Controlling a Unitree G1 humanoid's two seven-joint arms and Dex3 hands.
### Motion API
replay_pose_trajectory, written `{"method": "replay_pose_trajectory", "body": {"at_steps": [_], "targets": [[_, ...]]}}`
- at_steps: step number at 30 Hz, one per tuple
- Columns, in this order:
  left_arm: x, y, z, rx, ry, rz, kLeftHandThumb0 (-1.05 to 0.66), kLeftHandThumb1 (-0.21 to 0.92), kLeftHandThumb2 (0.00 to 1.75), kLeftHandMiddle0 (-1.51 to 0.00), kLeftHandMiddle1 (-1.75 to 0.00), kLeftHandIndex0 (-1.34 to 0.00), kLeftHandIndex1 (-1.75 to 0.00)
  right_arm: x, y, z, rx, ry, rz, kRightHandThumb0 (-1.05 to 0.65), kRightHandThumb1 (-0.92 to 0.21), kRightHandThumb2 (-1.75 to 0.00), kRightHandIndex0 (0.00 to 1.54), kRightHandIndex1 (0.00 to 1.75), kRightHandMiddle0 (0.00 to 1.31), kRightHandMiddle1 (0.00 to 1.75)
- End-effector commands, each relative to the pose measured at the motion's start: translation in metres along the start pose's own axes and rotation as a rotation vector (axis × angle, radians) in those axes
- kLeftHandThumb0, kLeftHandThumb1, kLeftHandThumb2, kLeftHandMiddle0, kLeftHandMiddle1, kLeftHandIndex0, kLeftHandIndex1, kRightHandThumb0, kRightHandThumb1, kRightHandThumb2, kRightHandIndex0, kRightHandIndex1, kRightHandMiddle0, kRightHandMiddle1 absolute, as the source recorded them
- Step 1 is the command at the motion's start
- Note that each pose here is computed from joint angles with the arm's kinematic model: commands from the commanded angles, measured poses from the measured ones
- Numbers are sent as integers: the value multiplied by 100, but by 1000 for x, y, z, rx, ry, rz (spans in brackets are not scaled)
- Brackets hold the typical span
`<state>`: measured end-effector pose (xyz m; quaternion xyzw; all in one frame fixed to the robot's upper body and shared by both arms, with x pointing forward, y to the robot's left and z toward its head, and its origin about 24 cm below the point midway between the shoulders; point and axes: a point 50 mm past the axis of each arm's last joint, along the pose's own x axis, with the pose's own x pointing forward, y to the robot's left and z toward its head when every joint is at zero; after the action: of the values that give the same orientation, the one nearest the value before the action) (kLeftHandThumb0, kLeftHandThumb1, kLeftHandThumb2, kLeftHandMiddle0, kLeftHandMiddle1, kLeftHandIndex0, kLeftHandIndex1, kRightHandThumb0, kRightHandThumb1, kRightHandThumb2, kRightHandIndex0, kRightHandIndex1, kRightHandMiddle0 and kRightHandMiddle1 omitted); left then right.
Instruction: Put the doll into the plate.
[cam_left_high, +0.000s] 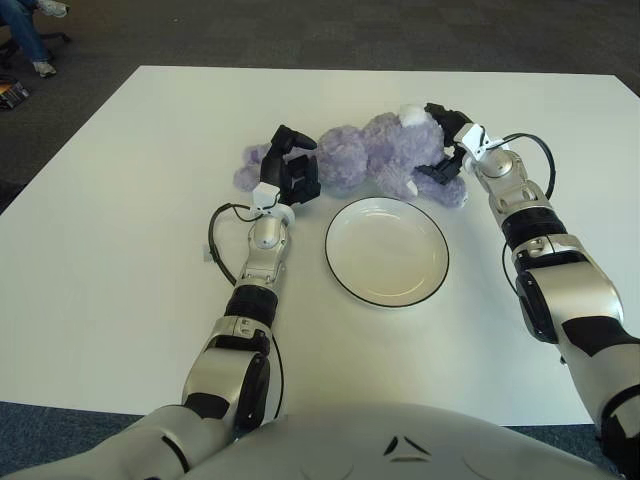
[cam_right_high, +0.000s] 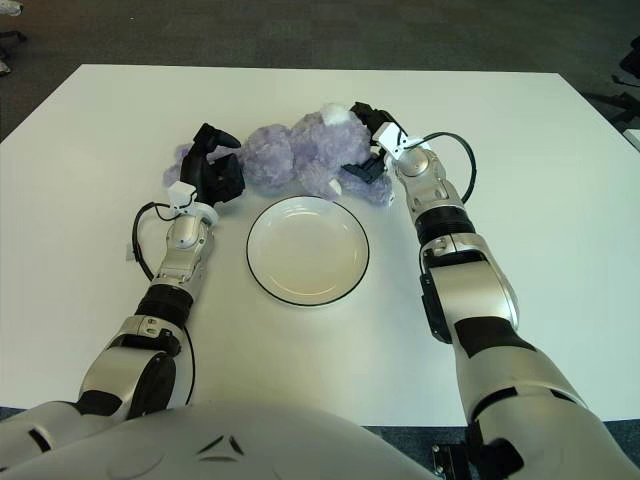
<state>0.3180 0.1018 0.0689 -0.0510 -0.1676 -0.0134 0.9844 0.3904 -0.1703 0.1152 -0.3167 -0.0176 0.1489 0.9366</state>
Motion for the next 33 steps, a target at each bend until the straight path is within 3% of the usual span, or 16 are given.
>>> {"method": "replay_pose_trajectory", "body": {"at_steps": [1, 9, 17, 26, 33], "targets": [[-18, 6, -20, -2, 96, 24, -40, 59, 97, -114, -175, -40, -175, -2, -1, -2, 37, 6, -26, 0, 1, -164, 90, 160, 63, 175], [-18, 7, -20, -4, 98, 25, -40, 58, 98, -114, -175, -41, -175, -5, -3, -2, 74, 37, -54, 0, -1, -162, 90, 159, 61, 175], [-18, 7, -20, 0, 97, 18, -40, 58, 98, -114, -175, -41, -175, -8, -10, -5, 211, 68, -96, 0, -4, -158, 89, 157, 59, 175], [-17, 9, -20, 7, 97, 12, -40, 59, 98, -113, -175, -41, -175, -14, -23, 6, 324, 68, -182, 0, -5, -157, 87, 157, 59, 175], [-17, 10, -21, 13, 99, 9, -40, 59, 98, -113, -175, -41, -175, -18, -27, 16, 379, 52, -217, 0, -5, -153, 90, 147, 60, 175]]}}
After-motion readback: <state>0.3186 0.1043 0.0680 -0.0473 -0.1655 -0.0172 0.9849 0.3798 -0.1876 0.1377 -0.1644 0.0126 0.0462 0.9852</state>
